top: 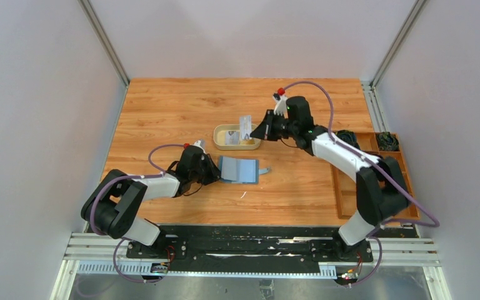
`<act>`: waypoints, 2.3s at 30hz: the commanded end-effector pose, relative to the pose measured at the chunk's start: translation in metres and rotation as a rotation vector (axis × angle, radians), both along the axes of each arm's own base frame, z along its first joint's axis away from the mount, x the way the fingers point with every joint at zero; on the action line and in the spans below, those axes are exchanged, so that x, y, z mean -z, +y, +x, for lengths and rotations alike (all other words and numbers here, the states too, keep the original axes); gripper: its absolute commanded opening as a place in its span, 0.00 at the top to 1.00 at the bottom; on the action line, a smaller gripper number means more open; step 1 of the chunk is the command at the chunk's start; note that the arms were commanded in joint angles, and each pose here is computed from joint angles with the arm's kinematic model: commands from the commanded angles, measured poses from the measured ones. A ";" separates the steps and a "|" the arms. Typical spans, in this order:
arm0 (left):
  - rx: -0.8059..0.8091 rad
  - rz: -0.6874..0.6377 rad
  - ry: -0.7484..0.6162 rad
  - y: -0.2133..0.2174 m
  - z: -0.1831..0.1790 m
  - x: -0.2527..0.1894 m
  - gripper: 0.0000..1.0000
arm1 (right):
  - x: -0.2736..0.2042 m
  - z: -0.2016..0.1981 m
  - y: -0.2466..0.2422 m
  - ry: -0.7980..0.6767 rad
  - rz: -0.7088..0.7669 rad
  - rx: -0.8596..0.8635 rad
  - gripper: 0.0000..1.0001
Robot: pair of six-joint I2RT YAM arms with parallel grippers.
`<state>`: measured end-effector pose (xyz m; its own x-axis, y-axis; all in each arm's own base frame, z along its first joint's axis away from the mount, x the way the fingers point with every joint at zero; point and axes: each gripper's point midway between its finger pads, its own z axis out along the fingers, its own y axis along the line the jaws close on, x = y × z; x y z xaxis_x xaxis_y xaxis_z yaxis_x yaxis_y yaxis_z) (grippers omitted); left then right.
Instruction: Take the credit cards out of the card holder
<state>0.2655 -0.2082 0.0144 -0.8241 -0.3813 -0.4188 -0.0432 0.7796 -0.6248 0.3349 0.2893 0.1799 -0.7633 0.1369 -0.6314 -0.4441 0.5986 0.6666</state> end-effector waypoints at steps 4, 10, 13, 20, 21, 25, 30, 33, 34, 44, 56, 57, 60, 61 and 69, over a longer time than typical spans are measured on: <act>-0.002 0.244 0.244 0.048 -0.062 0.064 1.00 | 0.060 0.049 0.019 0.158 -0.071 0.015 1.00; -0.008 0.246 0.244 0.050 -0.065 0.066 1.00 | 0.073 0.073 0.038 0.185 -0.061 0.012 1.00; -0.006 0.242 0.245 0.049 -0.065 0.067 1.00 | 0.083 0.076 0.045 0.204 -0.060 0.007 1.00; -0.004 0.242 0.247 0.049 -0.066 0.068 1.00 | 0.098 0.075 0.062 0.238 -0.058 -0.018 1.00; -0.004 0.243 0.247 0.050 -0.066 0.069 1.00 | 0.098 0.074 0.065 0.242 -0.059 -0.025 1.00; -0.006 0.243 0.253 0.051 -0.069 0.071 1.00 | 0.101 0.070 0.077 0.255 -0.066 -0.049 1.00; -0.009 0.242 0.250 0.052 -0.070 0.071 1.00 | 0.105 0.062 0.082 0.273 -0.077 -0.065 1.00; -0.009 0.245 0.252 0.052 -0.071 0.072 1.00 | 0.107 0.057 0.080 0.274 -0.085 -0.063 1.00; -0.009 0.246 0.252 0.052 -0.070 0.072 1.00 | 0.107 0.055 0.079 0.276 -0.085 -0.062 1.00; -0.006 0.244 0.255 0.052 -0.071 0.074 1.00 | 0.113 0.043 0.074 0.297 -0.084 -0.062 0.98; -0.006 0.243 0.253 0.052 -0.071 0.073 1.00 | 0.064 0.070 0.066 0.147 -0.204 -0.044 0.56; -0.006 0.244 0.254 0.052 -0.072 0.074 1.00 | 0.064 0.071 0.065 0.148 -0.216 -0.041 0.55; -0.006 0.246 0.255 0.053 -0.072 0.074 1.00 | 0.068 0.074 0.064 0.160 -0.240 -0.033 0.53; -0.006 0.245 0.255 0.053 -0.072 0.074 1.00 | 0.072 0.074 0.063 0.171 -0.249 -0.031 0.53; -0.005 0.246 0.258 0.053 -0.073 0.075 1.00 | 0.099 0.071 0.063 0.250 -0.299 -0.040 0.48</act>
